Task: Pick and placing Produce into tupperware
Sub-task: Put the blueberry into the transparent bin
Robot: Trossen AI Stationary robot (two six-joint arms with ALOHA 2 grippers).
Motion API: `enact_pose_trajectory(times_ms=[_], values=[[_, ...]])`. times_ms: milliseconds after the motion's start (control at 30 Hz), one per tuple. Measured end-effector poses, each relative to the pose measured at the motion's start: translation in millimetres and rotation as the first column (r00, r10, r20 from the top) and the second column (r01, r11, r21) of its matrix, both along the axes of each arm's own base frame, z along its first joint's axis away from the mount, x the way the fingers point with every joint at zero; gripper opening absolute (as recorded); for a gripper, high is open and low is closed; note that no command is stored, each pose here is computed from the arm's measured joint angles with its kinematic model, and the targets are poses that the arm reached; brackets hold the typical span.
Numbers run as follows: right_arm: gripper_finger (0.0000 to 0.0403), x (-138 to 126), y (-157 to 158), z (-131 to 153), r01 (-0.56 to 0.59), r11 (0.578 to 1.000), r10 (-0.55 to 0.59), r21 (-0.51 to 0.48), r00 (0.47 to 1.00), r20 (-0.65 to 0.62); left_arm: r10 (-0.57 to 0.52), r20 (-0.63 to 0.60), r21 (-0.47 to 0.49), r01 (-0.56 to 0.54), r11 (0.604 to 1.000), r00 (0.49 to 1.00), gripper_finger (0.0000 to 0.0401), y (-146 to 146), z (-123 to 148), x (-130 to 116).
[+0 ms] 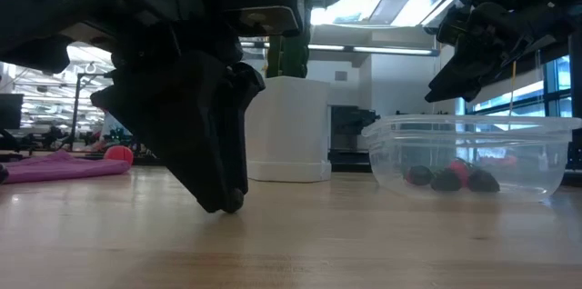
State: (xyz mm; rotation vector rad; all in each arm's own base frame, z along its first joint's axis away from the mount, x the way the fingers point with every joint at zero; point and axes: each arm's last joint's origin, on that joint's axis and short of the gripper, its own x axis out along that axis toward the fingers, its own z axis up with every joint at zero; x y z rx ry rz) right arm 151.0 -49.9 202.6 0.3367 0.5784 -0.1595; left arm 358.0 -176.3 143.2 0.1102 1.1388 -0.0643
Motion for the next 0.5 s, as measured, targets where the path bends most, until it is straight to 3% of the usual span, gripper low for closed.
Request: enact_pose_trajectory(times_ms=[500], values=[[0.0188, 0.0, 0.0, 0.0, 0.0, 1.0, 0.0, 0.0, 1.0, 0.0, 0.022, 0.001, -0.01, -0.022, 1.0, 1.0, 0.0168, 0.0, 0.0, 0.0]])
